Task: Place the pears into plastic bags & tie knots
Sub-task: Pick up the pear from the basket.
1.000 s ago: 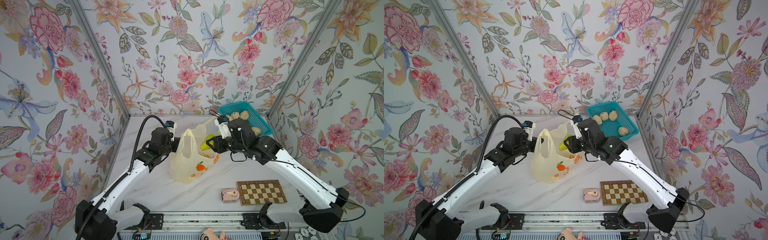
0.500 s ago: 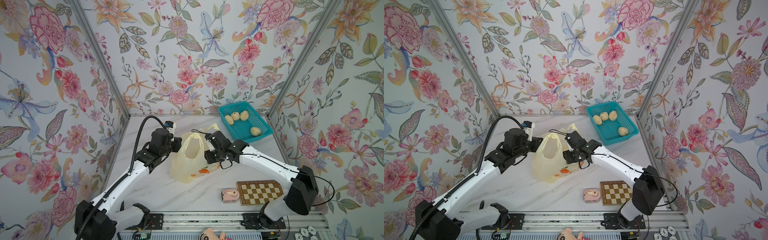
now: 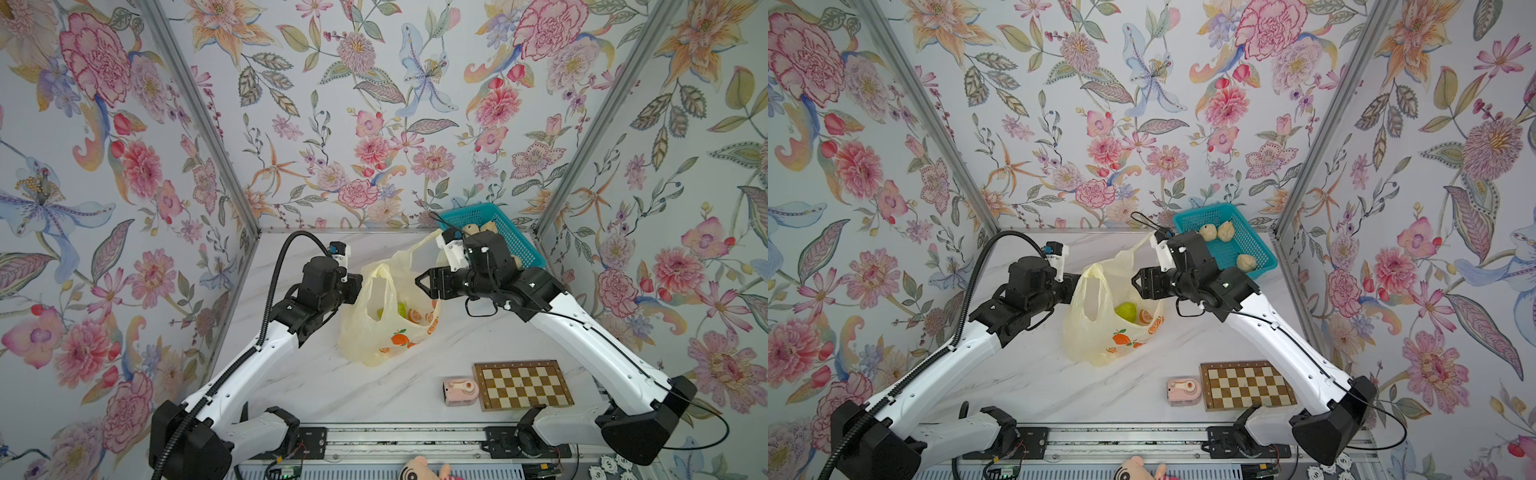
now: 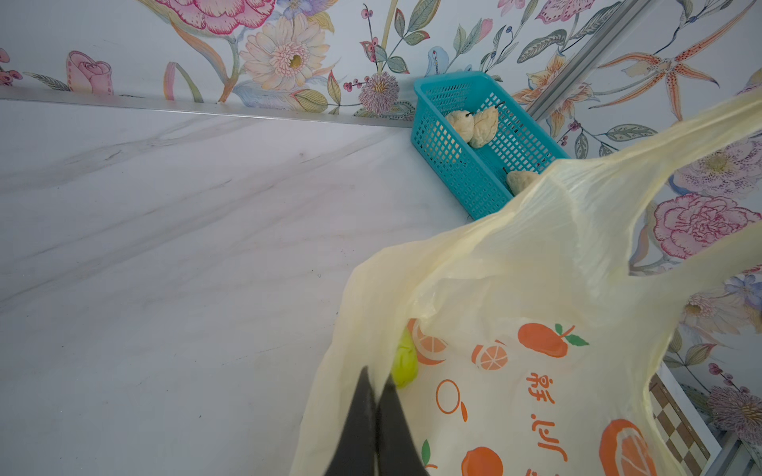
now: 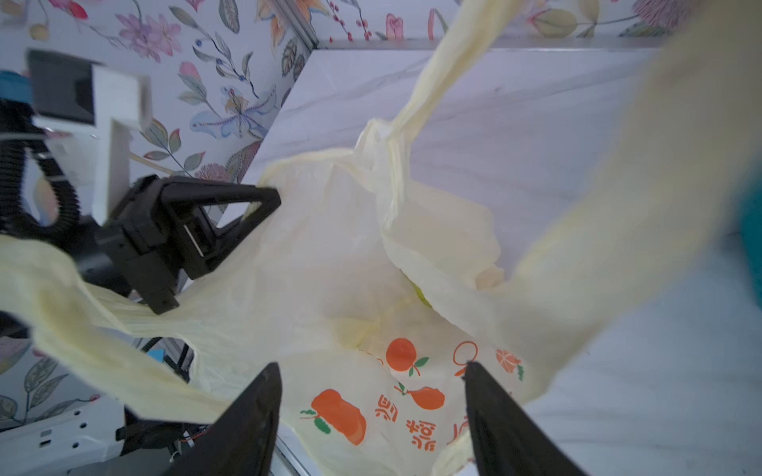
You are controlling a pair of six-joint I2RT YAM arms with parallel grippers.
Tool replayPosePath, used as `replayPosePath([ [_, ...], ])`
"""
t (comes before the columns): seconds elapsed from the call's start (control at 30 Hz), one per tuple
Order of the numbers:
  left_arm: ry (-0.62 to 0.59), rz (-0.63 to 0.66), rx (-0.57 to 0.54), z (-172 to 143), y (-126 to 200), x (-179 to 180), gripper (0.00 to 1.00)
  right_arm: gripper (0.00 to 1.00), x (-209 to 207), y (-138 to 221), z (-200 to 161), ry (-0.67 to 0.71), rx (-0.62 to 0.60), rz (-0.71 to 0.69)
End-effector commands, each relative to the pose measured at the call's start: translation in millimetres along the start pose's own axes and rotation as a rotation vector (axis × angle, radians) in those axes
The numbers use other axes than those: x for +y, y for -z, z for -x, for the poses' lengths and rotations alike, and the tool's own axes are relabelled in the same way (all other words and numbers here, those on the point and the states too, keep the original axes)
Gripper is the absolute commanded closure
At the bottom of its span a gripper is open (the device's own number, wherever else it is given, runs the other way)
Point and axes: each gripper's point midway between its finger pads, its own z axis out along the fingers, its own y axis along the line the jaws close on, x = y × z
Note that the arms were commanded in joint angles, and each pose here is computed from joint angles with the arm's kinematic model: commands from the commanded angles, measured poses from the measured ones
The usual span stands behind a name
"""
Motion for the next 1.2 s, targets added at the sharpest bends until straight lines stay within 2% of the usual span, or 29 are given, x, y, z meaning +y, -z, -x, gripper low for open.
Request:
replayPosePath([
  [0.0, 0.007, 0.016, -0.007, -1.2, -2.7, 2.3, 1.0, 0.3, -30.0, 23.3, 21.4, -0.04, -0.06, -0.048],
  [0.23, 0.007, 0.006, -0.007, 2.0, -2.6, -1.0, 1.0, 0.3, -145.4, 24.4, 44.9, -0.145, -0.103, -0.275],
  [0.5, 0.012, -0.003, -0.012, 3.7, 0.8, -3.2, 1.0, 0.31, -313.8, -1.2, 40.6, -0.274, -0.006, -0.637],
  [0.7, 0.012, -0.004, -0.006, 2.2, -0.2, -3.1, 1.0, 0.29, -406.0, -32.0, 27.9, -0.36, 0.076, -0.757],
  [1.0, 0.016, -0.029, 0.01, -2.9, -4.8, -6.1, 1.0, 0.18, -483.4, -89.9, 12.3, -0.349, 0.164, -0.825],
  [1.17, 0.008, -0.024, 0.025, -4.3, -6.0, -5.2, 1.0, 0.19, -503.5, -117.3, 1.3, -0.367, 0.204, -0.814],
])
